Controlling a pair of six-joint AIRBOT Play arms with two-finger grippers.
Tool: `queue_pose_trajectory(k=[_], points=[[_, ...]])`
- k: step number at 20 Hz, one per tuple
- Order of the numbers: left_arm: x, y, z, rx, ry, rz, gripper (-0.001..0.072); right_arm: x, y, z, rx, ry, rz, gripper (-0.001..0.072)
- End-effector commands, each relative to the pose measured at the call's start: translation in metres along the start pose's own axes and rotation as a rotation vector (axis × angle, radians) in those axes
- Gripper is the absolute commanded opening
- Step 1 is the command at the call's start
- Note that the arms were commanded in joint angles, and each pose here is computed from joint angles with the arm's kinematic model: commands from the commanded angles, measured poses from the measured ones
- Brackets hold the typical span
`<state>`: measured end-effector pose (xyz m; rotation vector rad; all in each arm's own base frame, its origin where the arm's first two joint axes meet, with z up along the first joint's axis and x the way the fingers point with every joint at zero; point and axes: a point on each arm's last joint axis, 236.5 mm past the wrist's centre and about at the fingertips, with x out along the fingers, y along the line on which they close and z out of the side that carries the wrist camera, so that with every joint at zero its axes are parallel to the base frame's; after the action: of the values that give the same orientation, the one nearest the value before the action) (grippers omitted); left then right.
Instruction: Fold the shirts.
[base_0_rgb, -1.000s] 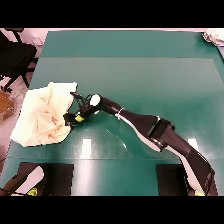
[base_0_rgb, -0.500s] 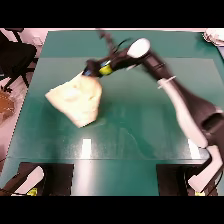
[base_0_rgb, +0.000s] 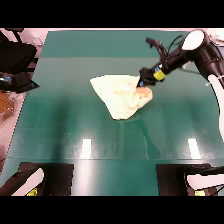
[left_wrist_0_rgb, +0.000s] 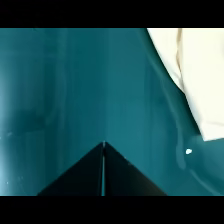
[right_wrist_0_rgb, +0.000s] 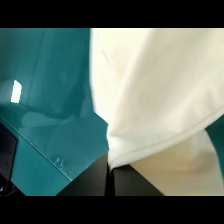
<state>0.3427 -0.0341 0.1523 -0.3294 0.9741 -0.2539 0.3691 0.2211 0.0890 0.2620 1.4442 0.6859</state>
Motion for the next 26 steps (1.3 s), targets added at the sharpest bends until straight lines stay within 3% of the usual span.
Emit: queue_pose_trajectory(k=[1,7,8,9,16,17,18,19,22,26], points=[[0.026,-0.032,-0.015,0.106,0.036,-0.059,0.0024,0.025,-0.033,-0.051,0.105,0.133,-0.024,0.0024],[0.057,-0.074,-0.045,0.208,0.089,-0.133,0.0025,0.065,-0.014,-0.125,0.197,0.231,-0.041,0.0024],[0.062,-0.078,-0.054,0.215,0.116,-0.142,0.0137,0.068,-0.007,-0.134,0.206,0.229,-0.044,0.0024],[0.066,-0.080,-0.065,0.221,0.145,-0.149,0.0323,0.071,0.000,-0.143,0.201,0.220,-0.047,0.0024],[0.081,-0.097,-0.091,0.141,0.198,-0.240,0.0341,0.084,0.041,-0.173,0.138,0.119,-0.028,0.0043],[0.080,-0.103,-0.090,0.124,0.192,-0.267,0.0342,0.083,0.040,-0.173,0.140,0.117,-0.030,0.0189],[0.079,-0.108,-0.089,0.110,0.191,-0.285,0.0431,0.079,0.037,-0.174,0.153,0.126,-0.030,0.0510],[0.078,-0.110,-0.090,0.076,0.196,-0.292,0.0560,0.074,0.033,-0.175,0.158,0.142,-0.037,0.0674],[0.079,-0.110,-0.089,0.040,0.198,-0.287,0.0572,0.047,0.016,-0.169,0.175,0.145,-0.058,0.0674],[0.085,-0.109,-0.084,-0.090,0.201,-0.274,0.0571,-0.024,-0.039,-0.130,0.231,-0.095,-0.208,0.0674]])
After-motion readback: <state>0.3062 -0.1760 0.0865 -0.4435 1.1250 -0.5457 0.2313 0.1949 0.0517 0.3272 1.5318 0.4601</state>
